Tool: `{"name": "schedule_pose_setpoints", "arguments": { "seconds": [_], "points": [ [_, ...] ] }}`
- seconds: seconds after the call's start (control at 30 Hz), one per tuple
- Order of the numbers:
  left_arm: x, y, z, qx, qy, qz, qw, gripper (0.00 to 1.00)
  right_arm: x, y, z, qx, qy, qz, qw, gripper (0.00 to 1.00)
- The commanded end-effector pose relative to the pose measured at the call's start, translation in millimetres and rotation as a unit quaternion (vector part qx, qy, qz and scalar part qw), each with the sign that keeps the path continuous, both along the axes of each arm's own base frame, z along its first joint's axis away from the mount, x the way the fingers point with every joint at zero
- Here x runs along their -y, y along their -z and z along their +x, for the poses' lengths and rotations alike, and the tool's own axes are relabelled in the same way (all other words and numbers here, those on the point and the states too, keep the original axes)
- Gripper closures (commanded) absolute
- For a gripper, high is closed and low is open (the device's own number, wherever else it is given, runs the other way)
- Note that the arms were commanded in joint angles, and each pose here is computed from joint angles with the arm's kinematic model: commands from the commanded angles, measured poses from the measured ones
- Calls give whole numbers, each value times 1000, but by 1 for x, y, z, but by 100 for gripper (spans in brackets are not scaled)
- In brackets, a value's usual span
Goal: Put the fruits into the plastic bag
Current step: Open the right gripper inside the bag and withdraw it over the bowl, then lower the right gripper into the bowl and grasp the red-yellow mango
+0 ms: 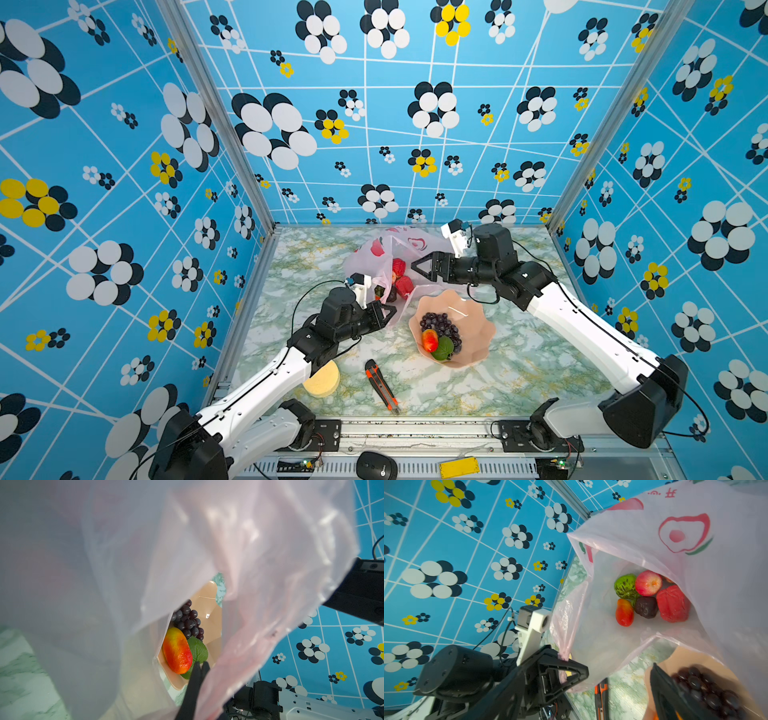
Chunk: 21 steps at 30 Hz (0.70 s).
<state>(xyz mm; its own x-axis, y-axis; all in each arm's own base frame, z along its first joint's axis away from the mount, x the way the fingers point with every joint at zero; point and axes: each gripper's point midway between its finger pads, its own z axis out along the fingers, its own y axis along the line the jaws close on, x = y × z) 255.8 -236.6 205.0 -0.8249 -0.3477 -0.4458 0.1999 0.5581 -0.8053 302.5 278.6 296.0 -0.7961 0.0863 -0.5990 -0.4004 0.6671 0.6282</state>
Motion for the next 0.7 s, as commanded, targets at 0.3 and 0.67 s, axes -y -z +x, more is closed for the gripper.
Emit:
{"name": "schedule_pose_setpoints", "arguments": {
  "seconds": [0.3,0.67],
  "points": [
    [0,-1,2,9,-1,-10,1000,100,35,101,-35,-128,74,-129,981,8],
    [-4,3,-2,11,-1,0,1000,100,17,142,-26,-168,72,-174,968,11]
  ]
}}
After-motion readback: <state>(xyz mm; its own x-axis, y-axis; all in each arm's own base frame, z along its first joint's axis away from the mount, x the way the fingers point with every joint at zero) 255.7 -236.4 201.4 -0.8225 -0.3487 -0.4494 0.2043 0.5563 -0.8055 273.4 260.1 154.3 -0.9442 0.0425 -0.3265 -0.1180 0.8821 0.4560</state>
